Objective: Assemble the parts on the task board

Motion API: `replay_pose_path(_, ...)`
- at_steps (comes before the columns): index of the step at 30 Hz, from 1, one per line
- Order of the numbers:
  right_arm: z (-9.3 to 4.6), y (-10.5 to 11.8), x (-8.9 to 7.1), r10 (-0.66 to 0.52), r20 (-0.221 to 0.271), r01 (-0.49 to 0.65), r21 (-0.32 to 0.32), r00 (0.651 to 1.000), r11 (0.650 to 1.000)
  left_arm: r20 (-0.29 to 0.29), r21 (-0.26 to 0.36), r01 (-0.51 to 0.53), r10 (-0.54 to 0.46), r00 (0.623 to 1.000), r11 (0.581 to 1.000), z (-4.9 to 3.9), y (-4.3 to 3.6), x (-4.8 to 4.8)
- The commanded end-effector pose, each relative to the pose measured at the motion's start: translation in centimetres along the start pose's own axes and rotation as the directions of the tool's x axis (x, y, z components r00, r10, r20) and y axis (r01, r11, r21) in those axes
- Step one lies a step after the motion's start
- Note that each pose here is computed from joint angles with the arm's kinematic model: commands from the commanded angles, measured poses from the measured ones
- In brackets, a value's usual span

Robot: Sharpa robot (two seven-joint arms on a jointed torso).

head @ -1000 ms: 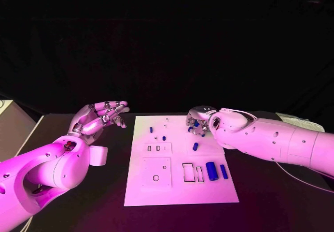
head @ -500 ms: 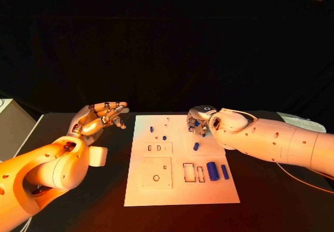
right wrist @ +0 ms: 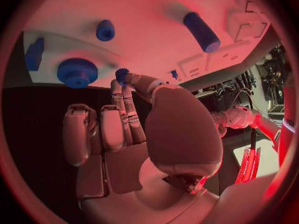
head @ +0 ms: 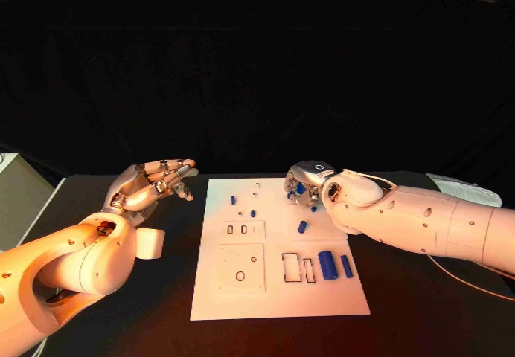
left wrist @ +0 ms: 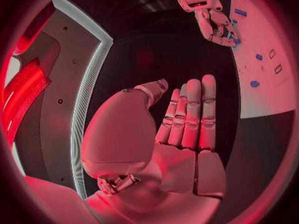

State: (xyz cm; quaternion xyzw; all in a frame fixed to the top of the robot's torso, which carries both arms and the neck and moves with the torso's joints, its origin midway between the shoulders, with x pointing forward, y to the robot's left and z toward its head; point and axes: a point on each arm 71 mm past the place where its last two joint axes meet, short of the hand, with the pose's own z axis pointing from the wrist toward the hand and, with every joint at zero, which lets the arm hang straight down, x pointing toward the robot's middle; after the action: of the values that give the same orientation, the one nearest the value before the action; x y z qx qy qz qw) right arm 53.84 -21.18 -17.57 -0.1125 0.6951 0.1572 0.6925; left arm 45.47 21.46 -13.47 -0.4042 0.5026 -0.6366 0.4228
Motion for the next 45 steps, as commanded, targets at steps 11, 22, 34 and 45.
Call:
replay_pose_path(11, 2.2, 1.9, -1.2, 0.005, 0.102, -0.003, -0.024, 0.995, 1.0, -0.02, 0.007, 0.005, -0.005, 1.0, 1.0, 0.01, -0.1, 0.24)
replay_pose_path(22, 4.5, 3.5, -1.3, 0.003, 0.141, 0.0, -0.024, 0.99, 1.0, -0.027, 0.007, 0.009, -0.009, 1.0, 1.0, 0.06, -0.09, 0.5)
replay_pose_path(34, 5.5, 4.4, -1.4, 0.01, 0.152, -0.006, -0.027, 0.988, 1.0, -0.026, 0.007, 0.007, -0.007, 1.0, 1.0, -0.07, -0.24, 0.44)
replay_pose_path(45, 5.6, 4.1, -1.2, 0.0, 0.13, 0.002, -0.021, 0.992, 1.0, -0.024, 0.007, 0.006, -0.005, 1.0, 1.0, -0.11, -0.31, 0.35)
